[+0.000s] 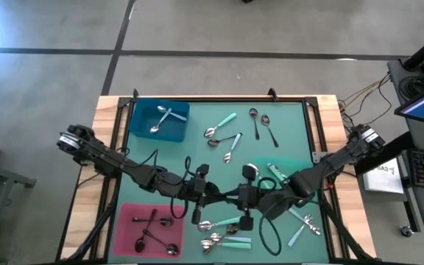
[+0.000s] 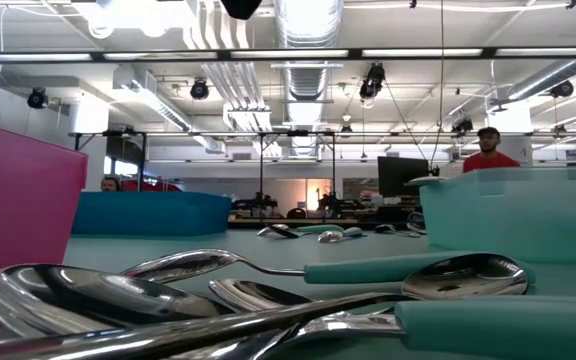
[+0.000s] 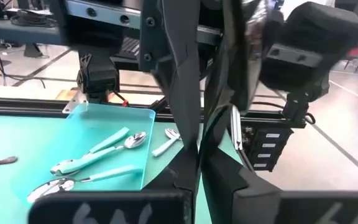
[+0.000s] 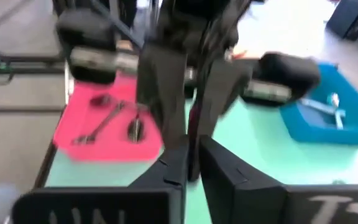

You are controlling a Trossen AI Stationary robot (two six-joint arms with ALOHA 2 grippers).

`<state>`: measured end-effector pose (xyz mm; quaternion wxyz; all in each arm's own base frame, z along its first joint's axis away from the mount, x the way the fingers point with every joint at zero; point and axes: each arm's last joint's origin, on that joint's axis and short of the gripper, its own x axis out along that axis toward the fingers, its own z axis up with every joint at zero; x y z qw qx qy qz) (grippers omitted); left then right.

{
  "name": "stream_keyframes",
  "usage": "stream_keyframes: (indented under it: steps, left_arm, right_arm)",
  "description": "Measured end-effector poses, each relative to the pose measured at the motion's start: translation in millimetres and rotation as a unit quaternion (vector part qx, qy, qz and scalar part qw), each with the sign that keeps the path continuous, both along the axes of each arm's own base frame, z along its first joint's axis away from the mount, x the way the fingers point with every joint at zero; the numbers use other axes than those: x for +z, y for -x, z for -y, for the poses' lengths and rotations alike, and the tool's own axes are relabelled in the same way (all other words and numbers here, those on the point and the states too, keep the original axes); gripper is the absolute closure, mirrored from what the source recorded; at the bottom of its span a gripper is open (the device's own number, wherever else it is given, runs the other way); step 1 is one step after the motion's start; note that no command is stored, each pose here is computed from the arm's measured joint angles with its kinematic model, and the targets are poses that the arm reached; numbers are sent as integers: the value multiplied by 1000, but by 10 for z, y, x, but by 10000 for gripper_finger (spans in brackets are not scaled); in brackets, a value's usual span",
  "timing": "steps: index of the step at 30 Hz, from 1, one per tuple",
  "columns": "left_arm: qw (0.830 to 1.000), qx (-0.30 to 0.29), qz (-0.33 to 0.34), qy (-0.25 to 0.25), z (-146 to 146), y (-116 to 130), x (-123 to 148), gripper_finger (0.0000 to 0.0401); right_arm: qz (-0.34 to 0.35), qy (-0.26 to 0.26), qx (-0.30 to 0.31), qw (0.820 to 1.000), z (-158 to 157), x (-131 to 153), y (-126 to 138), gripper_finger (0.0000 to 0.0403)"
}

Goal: Sort silverware by color (type)
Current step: Put the black spoon into the pink bin

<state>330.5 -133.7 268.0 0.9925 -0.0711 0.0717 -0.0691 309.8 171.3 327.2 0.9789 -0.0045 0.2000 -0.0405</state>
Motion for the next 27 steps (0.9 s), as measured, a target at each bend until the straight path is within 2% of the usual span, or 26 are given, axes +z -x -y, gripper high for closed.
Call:
stream_keyframes:
  steps: [5, 7, 11, 17, 22, 24, 27]
  left_arm:
    - [999, -5, -32, 13, -10, 50, -1, 401]
    - [997, -25, -60, 31, -4, 90, -10, 401]
    - [981, -70, -157, 85, 79, 264, -52, 401]
    - [926, -69, -339, 153, 332, 717, -62, 401]
    - [870, -36, -465, 162, 575, 1124, -124, 401]
    - [851, -19, -500, 161, 635, 1242, -165, 401]
    - [827, -8, -537, 168, 707, 1339, -226, 401]
  right_arm:
    - [-75, -38, -15, 996, 35, 114, 138, 321]
    - [-112, -59, -18, 992, 25, 119, 204, 301]
    - [-191, -131, -12, 973, -32, 35, 316, 271]
    - [-285, -197, -26, 938, -218, -270, 495, 261]
    - [-360, -230, -75, 901, -320, -638, 692, 272]
    - [-391, -248, -97, 881, -347, -792, 741, 278]
    - [-458, -264, -119, 840, -383, -1017, 854, 285]
